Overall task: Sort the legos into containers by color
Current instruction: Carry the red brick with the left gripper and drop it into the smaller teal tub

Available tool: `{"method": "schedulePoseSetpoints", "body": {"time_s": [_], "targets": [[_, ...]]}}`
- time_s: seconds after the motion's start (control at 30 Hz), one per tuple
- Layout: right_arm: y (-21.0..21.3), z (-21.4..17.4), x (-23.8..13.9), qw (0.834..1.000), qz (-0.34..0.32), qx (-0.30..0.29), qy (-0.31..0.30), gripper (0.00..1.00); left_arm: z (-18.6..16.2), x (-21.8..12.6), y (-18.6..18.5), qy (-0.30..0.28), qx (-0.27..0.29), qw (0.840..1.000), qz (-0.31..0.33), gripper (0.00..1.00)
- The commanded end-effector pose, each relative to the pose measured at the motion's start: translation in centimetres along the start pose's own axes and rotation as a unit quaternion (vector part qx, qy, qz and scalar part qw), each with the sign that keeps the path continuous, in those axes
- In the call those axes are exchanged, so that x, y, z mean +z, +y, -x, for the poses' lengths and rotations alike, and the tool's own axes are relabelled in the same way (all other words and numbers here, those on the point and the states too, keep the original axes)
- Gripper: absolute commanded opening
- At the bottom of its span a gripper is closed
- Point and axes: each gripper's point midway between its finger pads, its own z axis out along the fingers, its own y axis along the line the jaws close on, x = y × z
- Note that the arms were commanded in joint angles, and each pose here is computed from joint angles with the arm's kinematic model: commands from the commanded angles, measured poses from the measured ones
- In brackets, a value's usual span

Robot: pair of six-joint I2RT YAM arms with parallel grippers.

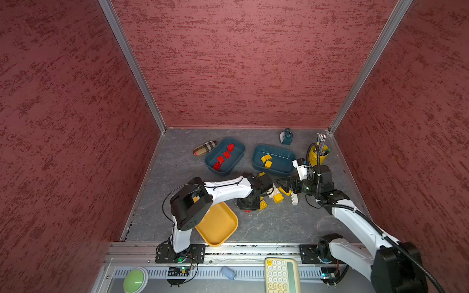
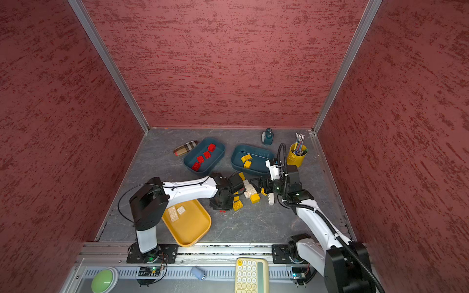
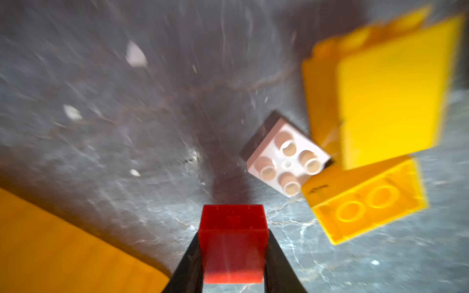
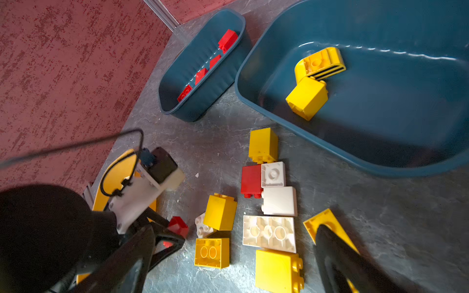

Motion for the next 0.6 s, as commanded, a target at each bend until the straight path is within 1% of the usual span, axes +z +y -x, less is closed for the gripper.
{"method": "schedulePoseSetpoints", "body": {"time_s": [0.0,0.1,0.27,0.43,0.57], "targets": [[0.6,0.2,-0.2,1.000,0.016,-0.009,-0.011,0.99,2.9,-3.4,1.1,-0.037,0.026,0.999,-0.014,0.31],[1.3,0.5,-0.2,0.999,0.035,-0.006,-0.015,0.99,5.7,-4.8,2.5,-0.055,0.032,0.998,-0.020,0.31],[2.4,1.1,-0.1,0.997,0.067,0.002,-0.024,0.99,11.4,-7.5,5.5,-0.100,0.030,0.994,-0.026,0.31],[3.1,1.8,0.1,0.996,0.078,0.000,-0.031,0.99,16.9,-8.3,7.7,-0.134,0.015,0.990,-0.039,0.31],[3.4,2.1,0.7,0.997,0.079,-0.001,-0.026,0.99,20.9,-8.5,8.3,-0.161,0.007,0.985,-0.057,0.31]]}}
